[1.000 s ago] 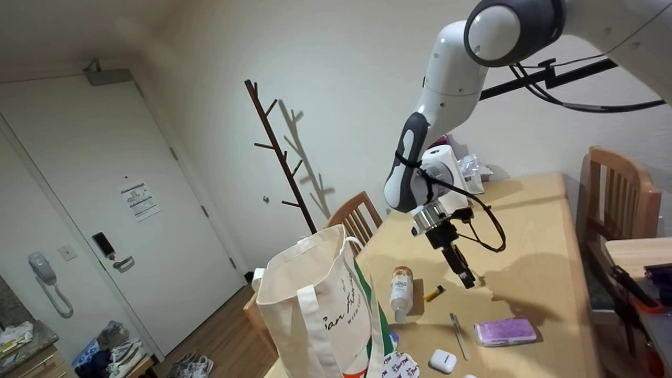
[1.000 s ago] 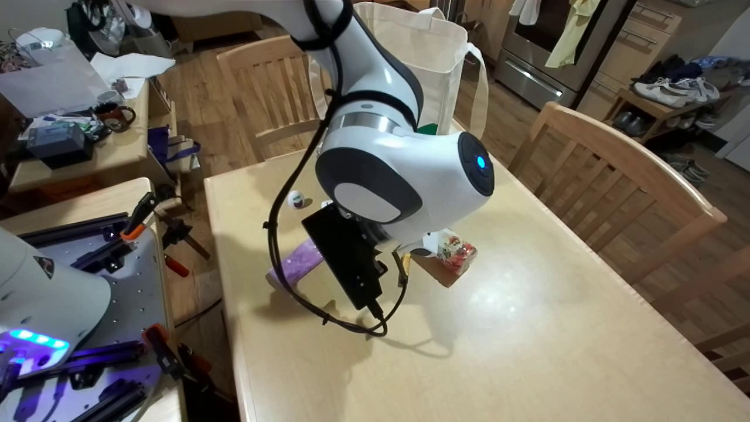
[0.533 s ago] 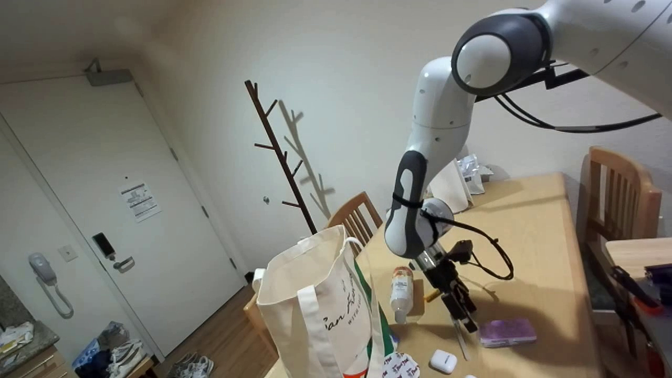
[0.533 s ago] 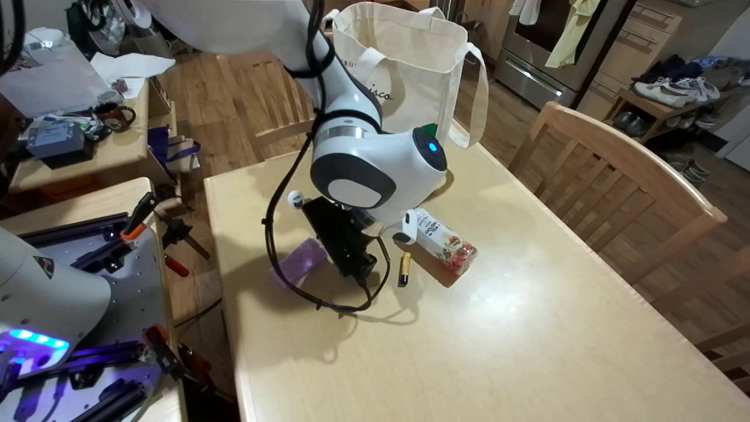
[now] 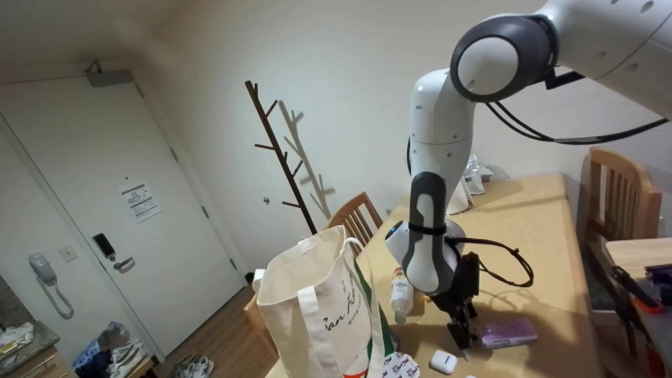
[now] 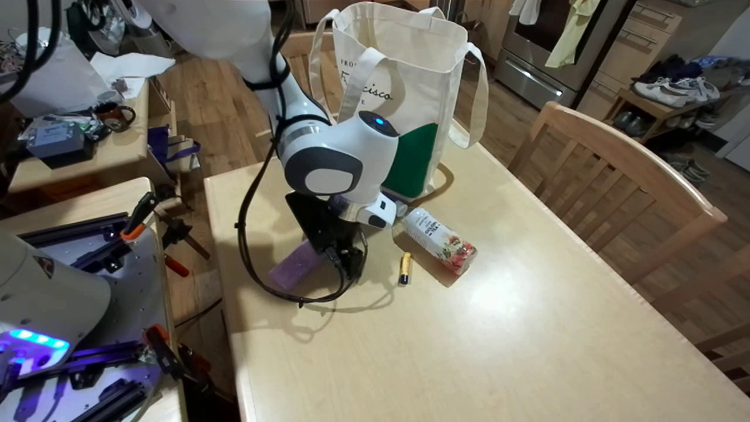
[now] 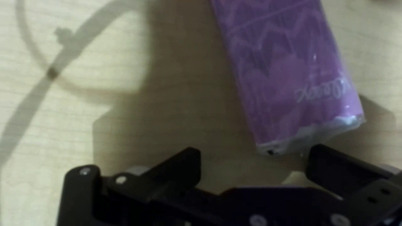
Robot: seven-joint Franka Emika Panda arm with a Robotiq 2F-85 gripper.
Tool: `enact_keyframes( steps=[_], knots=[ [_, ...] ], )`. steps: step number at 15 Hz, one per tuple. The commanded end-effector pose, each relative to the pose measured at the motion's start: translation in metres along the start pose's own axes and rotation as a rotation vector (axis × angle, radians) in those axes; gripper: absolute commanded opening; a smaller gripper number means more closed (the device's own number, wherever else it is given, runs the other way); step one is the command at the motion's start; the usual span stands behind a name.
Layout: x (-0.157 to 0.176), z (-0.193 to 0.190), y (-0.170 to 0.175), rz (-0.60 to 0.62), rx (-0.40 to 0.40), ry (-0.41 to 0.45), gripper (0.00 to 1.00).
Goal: Put the purple packet in the bag
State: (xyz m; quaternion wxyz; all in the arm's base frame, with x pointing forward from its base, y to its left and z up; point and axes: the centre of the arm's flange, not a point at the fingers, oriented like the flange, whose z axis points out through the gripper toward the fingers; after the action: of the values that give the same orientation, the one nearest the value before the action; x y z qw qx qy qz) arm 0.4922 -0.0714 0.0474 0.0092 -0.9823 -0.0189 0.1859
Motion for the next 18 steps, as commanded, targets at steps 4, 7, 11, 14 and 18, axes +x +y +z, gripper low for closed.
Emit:
enact_keyframes(
  steps=[4,7,11,14,18],
  knots=[
    [-0.051,0.027,-0.063,0.061,-0.085,0.243,1.00],
    [-0.072,0.031,-0.094,0.112,-0.046,0.328,1.00],
    [-0.102,0.042,-0.110,0.187,0.002,0.390,1.00],
    [-0.125,0.036,-0.111,0.150,0.007,0.407,1.00],
    [-0.163,0.016,-0.117,0.037,-0.012,0.375,1.00]
  ],
)
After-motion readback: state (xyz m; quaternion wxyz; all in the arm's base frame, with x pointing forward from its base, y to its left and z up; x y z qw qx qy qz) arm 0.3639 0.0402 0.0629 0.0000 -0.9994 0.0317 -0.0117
